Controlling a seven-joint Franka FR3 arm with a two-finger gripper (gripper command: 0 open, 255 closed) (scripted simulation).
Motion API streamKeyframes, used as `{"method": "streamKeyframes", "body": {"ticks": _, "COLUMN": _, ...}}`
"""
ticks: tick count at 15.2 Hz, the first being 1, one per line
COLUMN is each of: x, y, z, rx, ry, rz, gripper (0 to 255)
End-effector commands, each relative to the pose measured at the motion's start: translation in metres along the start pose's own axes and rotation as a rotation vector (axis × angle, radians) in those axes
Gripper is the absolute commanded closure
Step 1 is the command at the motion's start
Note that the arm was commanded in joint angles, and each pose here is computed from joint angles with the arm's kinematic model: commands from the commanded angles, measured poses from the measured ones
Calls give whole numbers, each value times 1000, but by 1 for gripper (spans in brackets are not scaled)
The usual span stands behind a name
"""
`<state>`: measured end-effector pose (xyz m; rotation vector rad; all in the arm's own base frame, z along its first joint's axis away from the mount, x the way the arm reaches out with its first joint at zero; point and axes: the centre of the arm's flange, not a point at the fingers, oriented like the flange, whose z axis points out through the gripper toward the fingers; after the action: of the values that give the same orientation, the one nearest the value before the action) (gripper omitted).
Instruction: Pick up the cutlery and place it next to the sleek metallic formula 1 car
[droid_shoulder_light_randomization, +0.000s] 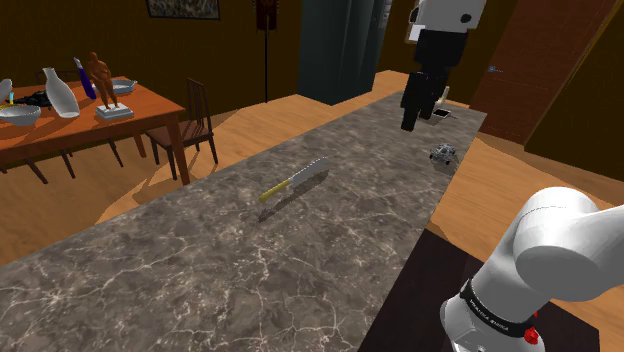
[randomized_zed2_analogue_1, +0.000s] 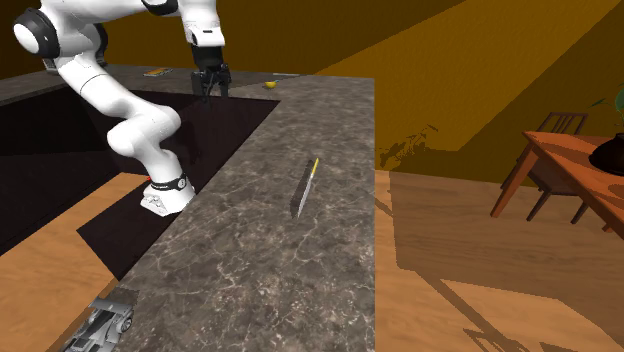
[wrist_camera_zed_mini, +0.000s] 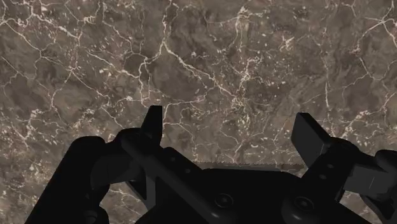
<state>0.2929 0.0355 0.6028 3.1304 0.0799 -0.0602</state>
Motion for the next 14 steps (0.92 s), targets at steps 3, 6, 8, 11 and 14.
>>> {"method": "streamKeyframes", "body": {"ticks": 3, "x": 14, "y": -16, "z": 16, "rx": -4, "ry": 6, "rz": 102, "gripper": 0}}
{"method": "streamKeyframes", "body": {"ticks": 6, "x": 37, "y": -38, "z": 39, "rx": -10, "ry": 14, "rz": 255, "gripper": 0}}
{"method": "streamKeyframes", "body": {"ticks": 8, "x": 55, "y": -50, "z": 54, "rx": -14, "ry": 20, "rz": 357, "gripper": 0}}
{"method": "streamKeyframes", "body": {"ticks": 11, "x": 83, "y": -65, "z": 77, "rx": -21, "ry": 28, "rz": 510, "gripper": 0}}
{"method": "streamKeyframes", "body": {"ticks": 14, "x": 114, "y": -74, "z": 100, "rx": -27, "ry": 36, "rz": 663, "gripper": 0}}
